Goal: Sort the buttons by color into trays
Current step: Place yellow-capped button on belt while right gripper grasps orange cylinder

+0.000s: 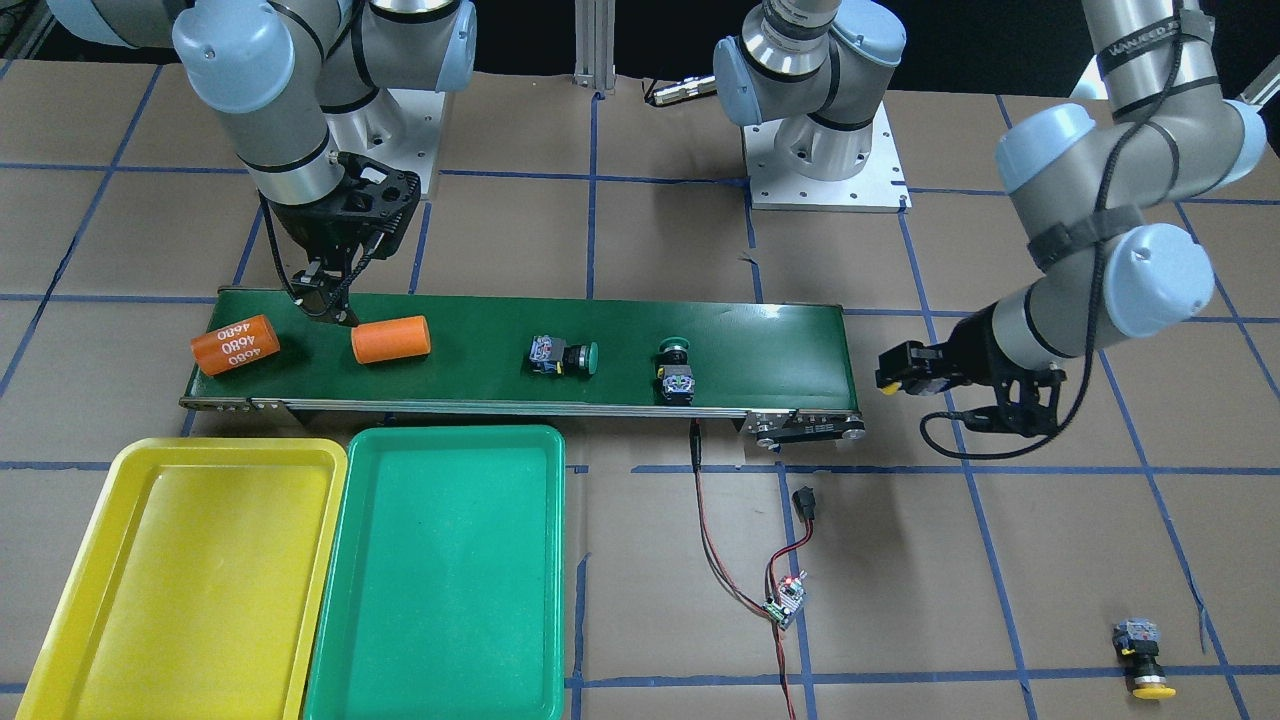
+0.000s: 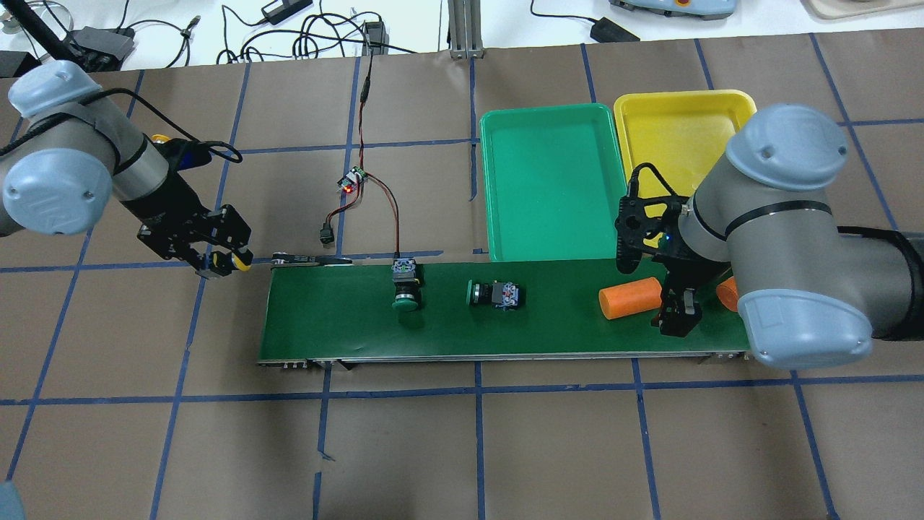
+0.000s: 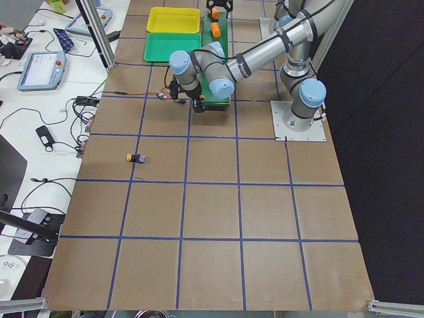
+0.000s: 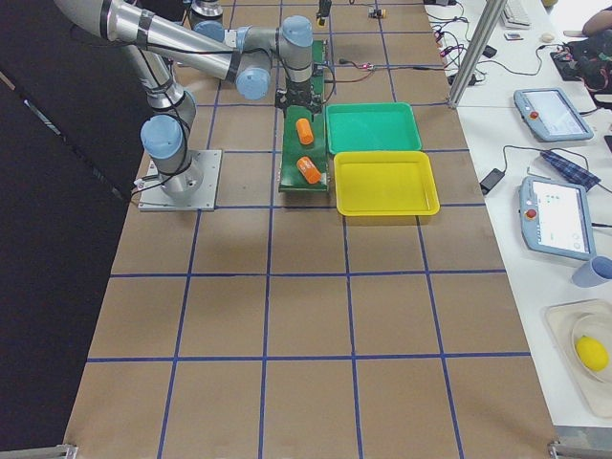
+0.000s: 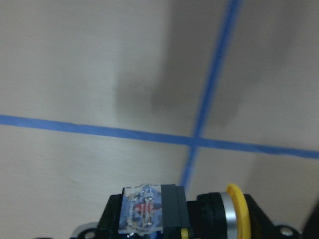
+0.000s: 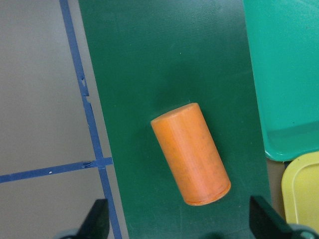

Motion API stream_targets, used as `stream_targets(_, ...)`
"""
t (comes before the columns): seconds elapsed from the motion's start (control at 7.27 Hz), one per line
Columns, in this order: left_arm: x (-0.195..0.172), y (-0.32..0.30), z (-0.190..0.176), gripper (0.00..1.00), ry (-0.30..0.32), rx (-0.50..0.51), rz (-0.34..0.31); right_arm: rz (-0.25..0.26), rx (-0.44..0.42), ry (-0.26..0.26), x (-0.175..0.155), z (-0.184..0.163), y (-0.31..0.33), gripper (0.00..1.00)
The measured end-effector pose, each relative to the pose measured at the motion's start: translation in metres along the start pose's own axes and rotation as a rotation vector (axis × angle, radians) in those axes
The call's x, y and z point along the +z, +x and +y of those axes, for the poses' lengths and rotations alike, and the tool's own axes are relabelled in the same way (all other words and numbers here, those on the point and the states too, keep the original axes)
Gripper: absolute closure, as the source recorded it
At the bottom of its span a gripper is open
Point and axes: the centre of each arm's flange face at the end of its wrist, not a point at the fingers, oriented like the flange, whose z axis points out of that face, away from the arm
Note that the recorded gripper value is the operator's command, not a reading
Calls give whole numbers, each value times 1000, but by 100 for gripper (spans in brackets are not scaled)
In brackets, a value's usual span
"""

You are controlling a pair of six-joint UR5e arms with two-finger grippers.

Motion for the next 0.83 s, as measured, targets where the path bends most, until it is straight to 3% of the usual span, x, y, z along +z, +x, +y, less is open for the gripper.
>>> stream_targets(0.28,19,58,22,100,12,98,-23,-8,-1,1,6,0,-2,0)
stream_targets(0.41,27,83,22,88,31,135,-43,-28,-4,2,14,-1,0,0)
stream_targets(0.55,36,99,21,38,35,150,-53,-60,-5,1,26,-1,5,0)
stream_targets(0.69,43,108,20,0,31,151,-57,-77,-4,0,34,0,10,0)
stream_targets(0.83,47,114,21,0,25,150,-59,-84,-4,-1,37,0,12,0)
